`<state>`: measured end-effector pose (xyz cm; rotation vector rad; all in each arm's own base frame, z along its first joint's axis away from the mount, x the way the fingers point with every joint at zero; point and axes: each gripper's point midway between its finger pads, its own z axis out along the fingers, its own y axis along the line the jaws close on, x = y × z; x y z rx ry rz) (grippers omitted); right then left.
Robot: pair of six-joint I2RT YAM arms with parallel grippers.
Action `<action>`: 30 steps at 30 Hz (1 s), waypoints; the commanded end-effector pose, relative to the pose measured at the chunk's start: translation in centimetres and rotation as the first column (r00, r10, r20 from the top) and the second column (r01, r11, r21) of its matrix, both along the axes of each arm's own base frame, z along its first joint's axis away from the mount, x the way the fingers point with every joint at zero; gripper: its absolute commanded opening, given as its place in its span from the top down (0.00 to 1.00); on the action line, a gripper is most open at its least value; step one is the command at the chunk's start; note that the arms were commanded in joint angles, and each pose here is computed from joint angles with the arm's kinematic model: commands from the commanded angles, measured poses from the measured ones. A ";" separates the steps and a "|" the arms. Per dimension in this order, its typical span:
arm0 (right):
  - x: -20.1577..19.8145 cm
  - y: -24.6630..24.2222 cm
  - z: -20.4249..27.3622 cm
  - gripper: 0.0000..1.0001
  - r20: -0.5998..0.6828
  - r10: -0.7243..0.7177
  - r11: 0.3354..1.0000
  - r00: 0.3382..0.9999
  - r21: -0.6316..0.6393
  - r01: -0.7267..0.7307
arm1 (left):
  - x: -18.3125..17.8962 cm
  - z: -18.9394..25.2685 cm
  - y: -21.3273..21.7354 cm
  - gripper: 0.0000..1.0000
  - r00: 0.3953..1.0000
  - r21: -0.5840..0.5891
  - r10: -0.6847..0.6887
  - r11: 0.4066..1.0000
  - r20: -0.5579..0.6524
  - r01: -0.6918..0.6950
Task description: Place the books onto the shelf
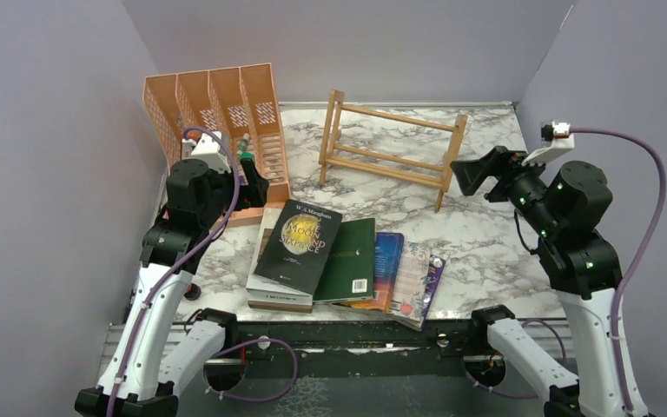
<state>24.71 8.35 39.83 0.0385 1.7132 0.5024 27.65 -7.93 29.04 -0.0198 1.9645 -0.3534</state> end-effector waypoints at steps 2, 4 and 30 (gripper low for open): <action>0.0 2.0 -2.8 0.02 -0.062 0.116 0.993 0.991 0.018 -0.115 | -0.5 1.7 -1.6 0.03 0.992 -0.082 -0.085 0.992 0.088 0.092; 0.2 2.5 -3.9 0.01 -0.085 0.146 0.989 0.986 0.021 -0.144 | -0.7 2.1 -1.9 0.02 0.989 -0.091 -0.101 0.990 0.108 0.111; 1.7 22.3 -20.5 0.09 -0.391 0.569 0.810 0.724 0.419 -0.410 | -3.1 -2.2 -6.0 0.03 0.966 -0.352 -0.246 0.899 0.082 0.259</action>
